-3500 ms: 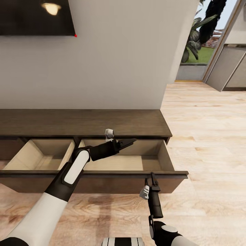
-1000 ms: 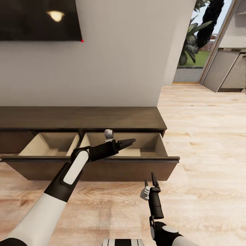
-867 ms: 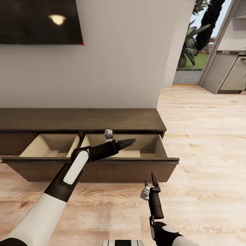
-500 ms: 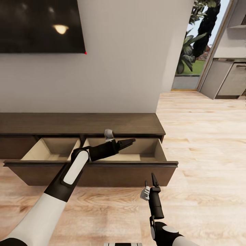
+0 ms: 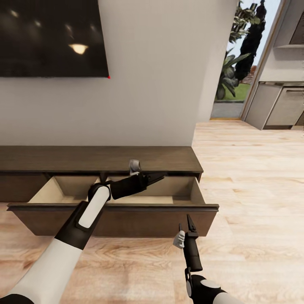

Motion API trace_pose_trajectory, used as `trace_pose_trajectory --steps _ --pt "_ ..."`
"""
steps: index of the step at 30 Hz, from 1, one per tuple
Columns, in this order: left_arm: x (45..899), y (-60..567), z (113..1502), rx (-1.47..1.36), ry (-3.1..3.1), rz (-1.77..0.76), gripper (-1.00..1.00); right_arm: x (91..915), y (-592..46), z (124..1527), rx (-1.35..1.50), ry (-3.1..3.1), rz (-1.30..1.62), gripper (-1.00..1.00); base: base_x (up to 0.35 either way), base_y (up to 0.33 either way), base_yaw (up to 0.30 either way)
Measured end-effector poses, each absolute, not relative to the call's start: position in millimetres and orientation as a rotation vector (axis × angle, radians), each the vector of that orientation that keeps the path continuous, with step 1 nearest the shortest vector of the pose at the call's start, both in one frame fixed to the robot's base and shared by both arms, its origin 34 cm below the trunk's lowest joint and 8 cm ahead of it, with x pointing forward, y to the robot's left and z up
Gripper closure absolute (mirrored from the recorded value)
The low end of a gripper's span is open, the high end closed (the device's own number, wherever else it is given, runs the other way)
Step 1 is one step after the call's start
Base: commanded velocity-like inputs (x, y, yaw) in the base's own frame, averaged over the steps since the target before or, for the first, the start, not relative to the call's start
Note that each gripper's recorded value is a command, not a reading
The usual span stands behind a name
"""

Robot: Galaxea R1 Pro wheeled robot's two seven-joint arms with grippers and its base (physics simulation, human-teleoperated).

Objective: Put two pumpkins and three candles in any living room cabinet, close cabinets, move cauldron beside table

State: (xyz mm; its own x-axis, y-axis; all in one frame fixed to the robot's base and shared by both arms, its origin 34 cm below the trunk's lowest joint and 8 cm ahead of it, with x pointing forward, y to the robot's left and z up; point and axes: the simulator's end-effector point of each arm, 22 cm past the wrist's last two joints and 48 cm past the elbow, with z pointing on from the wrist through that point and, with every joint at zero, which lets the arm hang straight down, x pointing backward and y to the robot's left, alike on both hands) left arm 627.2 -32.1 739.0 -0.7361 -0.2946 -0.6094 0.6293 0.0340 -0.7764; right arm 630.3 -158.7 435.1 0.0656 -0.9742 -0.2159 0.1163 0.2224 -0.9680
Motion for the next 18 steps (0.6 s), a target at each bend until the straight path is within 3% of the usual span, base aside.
trace_pose_trajectory --steps 7,18 --pt "629 -33 755 0.348 1.649 -1.776 -1.0 629 -151 439 -0.987 1.206 -0.992 -1.0 0.0 0.0 0.008" --pt "639 -35 772 0.335 1.66 -1.784 -1.0 615 -152 429 -1.04 1.28 -0.925 -1.0 0.0 0.0 0.144"
